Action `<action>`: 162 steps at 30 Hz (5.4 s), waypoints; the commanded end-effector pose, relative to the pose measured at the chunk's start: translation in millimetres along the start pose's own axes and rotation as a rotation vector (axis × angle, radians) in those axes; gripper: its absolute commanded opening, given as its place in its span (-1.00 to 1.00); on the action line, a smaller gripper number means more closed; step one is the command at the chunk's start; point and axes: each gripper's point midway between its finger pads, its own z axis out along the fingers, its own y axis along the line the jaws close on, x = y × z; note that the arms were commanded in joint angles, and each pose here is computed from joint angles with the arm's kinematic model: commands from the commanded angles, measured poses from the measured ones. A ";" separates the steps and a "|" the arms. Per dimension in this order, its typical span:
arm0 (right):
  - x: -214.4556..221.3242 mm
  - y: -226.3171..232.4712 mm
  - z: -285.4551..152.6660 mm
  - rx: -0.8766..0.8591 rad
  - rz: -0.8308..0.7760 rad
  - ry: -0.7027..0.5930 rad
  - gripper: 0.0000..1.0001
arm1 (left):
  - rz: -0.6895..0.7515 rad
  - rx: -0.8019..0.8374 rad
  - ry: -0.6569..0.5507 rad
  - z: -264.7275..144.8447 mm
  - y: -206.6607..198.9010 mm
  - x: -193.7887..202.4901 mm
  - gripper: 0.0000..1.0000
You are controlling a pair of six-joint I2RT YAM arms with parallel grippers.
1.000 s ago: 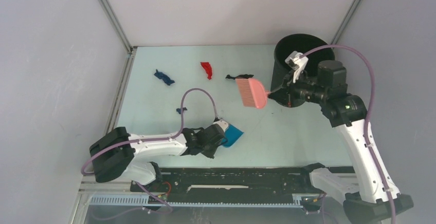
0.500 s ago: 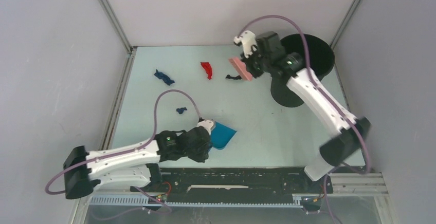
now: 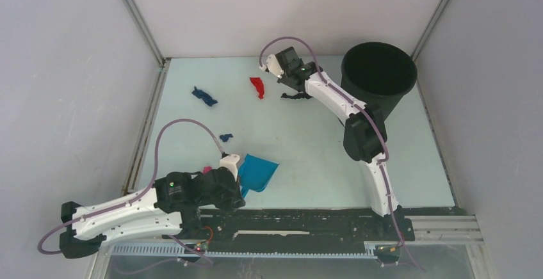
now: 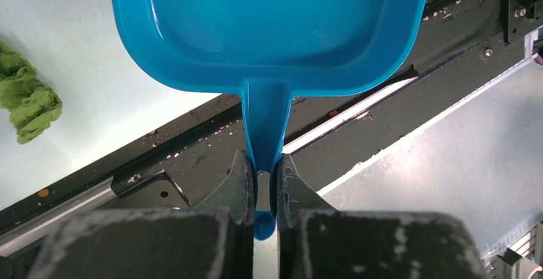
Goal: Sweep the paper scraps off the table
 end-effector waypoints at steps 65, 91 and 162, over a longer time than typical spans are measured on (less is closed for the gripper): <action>0.0 123.8 -206.7 -0.612 -0.468 -0.457 -1.00 | 0.152 -0.133 0.017 -8.3 14.9 0.4 -1.00; -93.2 217.6 -258.8 -1.264 0.766 -0.212 -1.00 | -0.216 -0.350 -0.770 -151.5 47.0 -181.6 -1.00; 48.3 36.7 -105.5 0.043 0.113 0.066 -1.00 | 0.303 -0.209 0.311 15.0 8.8 8.9 -1.00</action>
